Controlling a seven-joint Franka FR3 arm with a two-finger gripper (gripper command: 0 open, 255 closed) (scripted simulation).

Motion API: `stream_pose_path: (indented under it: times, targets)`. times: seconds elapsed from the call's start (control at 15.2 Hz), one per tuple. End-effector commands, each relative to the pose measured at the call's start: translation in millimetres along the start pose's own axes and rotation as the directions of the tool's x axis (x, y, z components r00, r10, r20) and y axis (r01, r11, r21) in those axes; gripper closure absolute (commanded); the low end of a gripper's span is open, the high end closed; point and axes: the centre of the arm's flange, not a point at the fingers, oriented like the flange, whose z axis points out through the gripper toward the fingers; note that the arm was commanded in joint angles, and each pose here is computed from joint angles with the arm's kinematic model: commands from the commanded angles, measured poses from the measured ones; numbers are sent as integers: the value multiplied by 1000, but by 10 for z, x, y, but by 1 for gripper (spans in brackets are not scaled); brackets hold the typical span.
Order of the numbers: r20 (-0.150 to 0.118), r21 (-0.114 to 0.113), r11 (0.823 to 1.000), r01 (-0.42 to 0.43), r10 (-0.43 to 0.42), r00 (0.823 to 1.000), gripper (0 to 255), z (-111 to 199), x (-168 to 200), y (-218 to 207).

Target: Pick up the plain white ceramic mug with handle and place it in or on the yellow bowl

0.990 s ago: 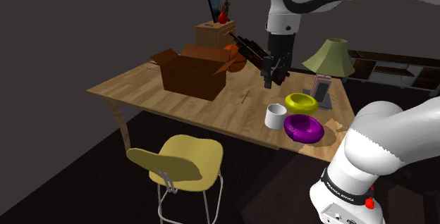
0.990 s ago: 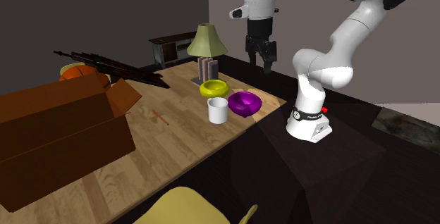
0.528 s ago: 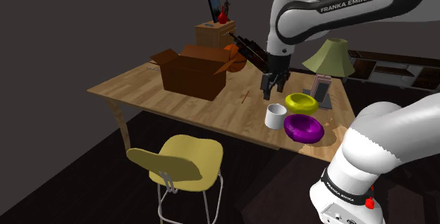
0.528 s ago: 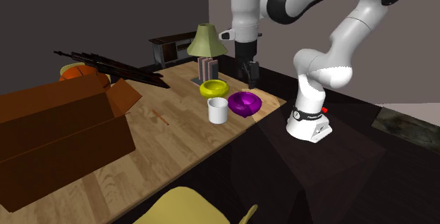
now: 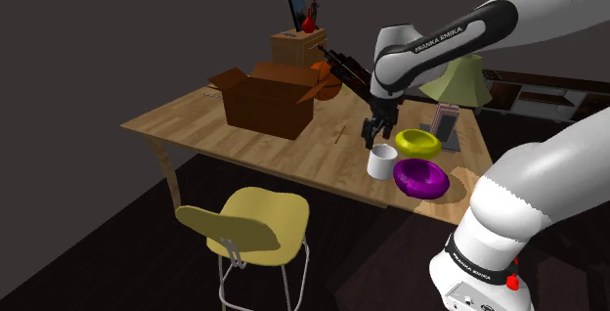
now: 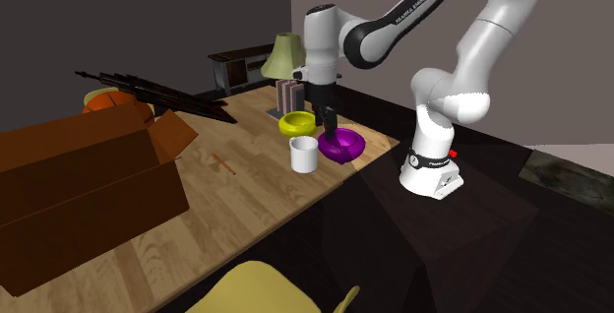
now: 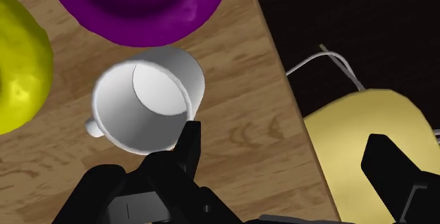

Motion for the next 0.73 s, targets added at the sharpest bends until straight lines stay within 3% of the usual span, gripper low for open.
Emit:
stream_pose_path:
  times: [0.0,0.46,0.66]
  targets:
    - [-8,-6,1000,-9,9,1000,0,208,78,137]
    - [-26,-22,999,-43,42,999,0,882,347,669]
    - [-27,-22,999,-43,42,999,0,995,352,677]
